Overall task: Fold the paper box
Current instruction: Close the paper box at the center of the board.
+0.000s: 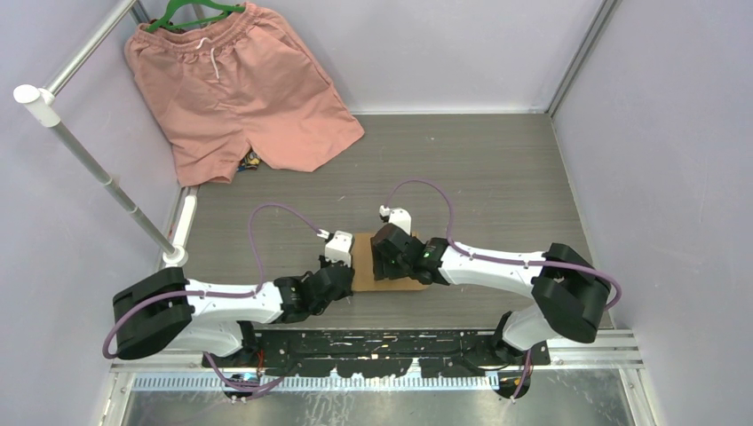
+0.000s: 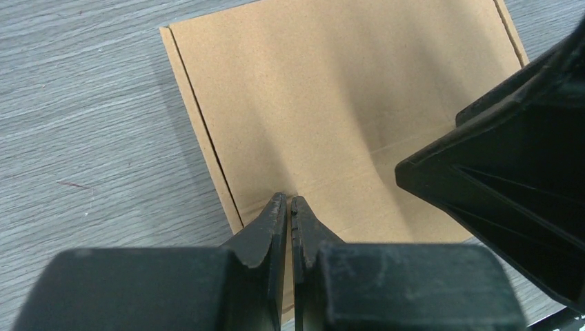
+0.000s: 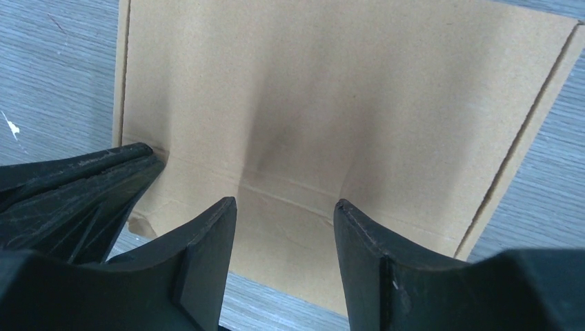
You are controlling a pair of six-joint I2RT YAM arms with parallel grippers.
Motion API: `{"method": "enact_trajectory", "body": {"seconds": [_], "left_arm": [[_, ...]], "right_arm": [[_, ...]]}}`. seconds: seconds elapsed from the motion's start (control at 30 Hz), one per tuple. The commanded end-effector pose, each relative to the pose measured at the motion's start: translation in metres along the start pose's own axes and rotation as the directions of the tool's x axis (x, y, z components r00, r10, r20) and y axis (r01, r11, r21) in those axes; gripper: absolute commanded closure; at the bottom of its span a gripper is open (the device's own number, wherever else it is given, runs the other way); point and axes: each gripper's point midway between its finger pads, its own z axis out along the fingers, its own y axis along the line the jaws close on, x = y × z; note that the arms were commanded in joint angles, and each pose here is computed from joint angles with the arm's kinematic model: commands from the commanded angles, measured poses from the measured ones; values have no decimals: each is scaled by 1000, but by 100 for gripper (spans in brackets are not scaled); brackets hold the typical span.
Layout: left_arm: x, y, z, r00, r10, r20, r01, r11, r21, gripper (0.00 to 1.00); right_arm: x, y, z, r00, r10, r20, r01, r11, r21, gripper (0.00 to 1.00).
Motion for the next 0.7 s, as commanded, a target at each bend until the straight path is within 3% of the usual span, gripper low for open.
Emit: {"method": "enact_trajectory", "body": {"seconds": [0.0, 0.4, 0.67], "left_arm": [[-3, -2, 1, 1000, -22, 16, 23, 1000, -3, 93], [-17, -1, -9, 999, -21, 45, 21, 1000, 4, 93], [-26, 1, -19, 998, -29, 62, 28, 999, 16, 92]], "right_arm": [[-27, 12, -25, 997, 10, 75, -7, 999, -39, 40], [-6, -10, -52, 999, 23, 48, -22, 999, -34, 40], [13, 11, -53, 999, -41, -1, 41, 995, -86, 41]]}}
